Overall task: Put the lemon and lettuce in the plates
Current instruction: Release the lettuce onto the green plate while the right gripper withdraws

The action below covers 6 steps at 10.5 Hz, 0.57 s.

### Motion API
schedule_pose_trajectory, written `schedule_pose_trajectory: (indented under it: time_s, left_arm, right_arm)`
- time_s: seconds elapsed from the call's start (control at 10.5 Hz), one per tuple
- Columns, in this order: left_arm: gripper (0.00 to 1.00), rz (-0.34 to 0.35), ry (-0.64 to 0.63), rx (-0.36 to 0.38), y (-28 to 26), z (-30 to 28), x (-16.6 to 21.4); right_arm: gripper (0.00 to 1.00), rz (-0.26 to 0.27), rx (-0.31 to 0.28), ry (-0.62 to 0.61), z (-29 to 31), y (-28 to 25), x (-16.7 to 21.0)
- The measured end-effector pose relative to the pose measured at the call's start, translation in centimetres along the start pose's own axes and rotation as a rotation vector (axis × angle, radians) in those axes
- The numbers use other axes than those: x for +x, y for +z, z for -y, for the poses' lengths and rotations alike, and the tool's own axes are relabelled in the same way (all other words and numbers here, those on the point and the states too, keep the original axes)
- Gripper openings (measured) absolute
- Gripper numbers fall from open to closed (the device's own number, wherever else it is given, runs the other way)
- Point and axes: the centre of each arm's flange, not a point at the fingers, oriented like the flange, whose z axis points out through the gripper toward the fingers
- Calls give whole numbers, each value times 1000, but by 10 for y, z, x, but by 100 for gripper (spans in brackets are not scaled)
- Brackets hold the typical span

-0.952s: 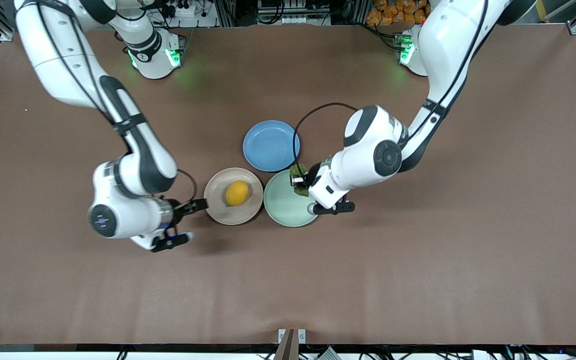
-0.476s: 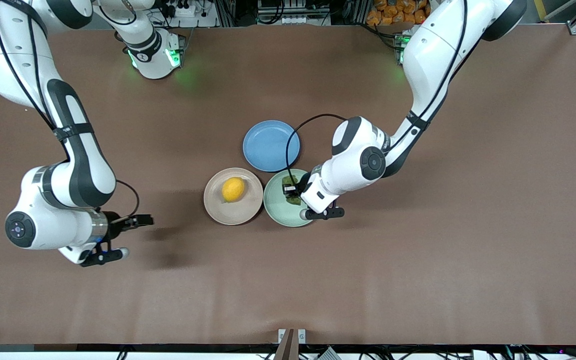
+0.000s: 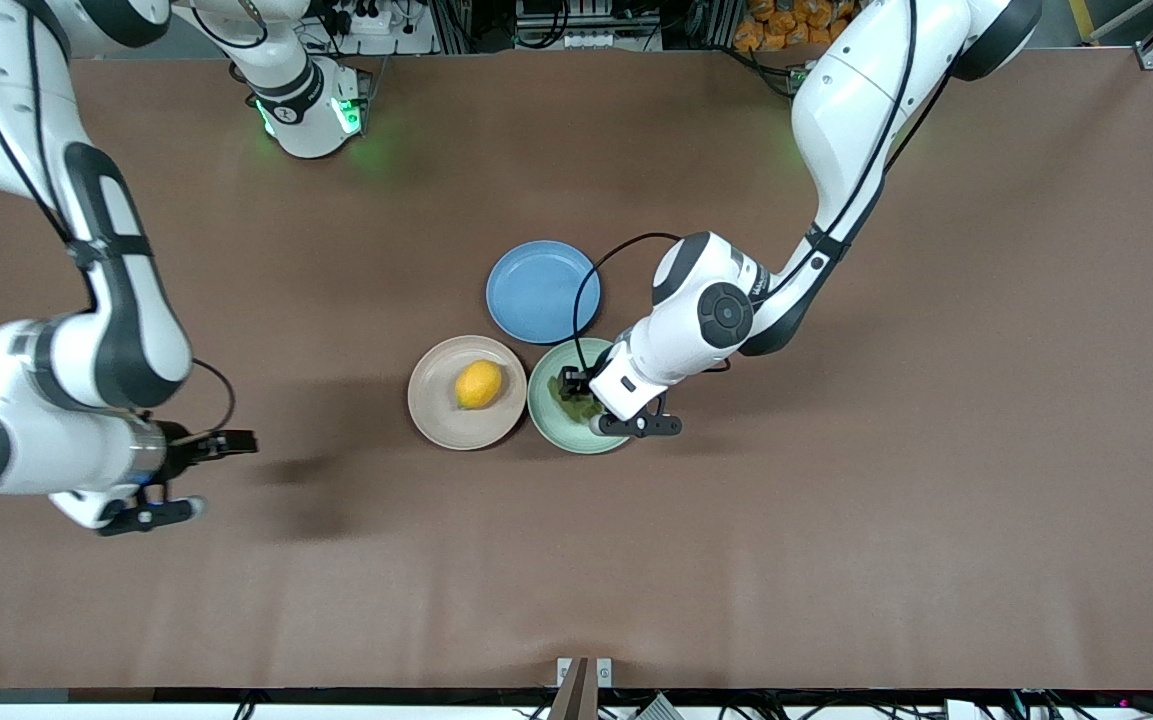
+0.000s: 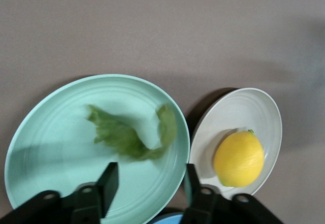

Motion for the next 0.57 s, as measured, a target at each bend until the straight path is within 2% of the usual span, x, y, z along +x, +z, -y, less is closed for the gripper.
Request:
schedule_pose_trajectory:
  time_s: [0.29, 0.57]
  left_arm:
    - [99, -3, 0, 1, -1, 1, 1]
    - [100, -15, 8, 7, -3, 2, 4]
  right_arm:
    - [100, -6, -15, 37, -20, -57, -25]
    - [100, -7, -29, 79, -14, -100, -46]
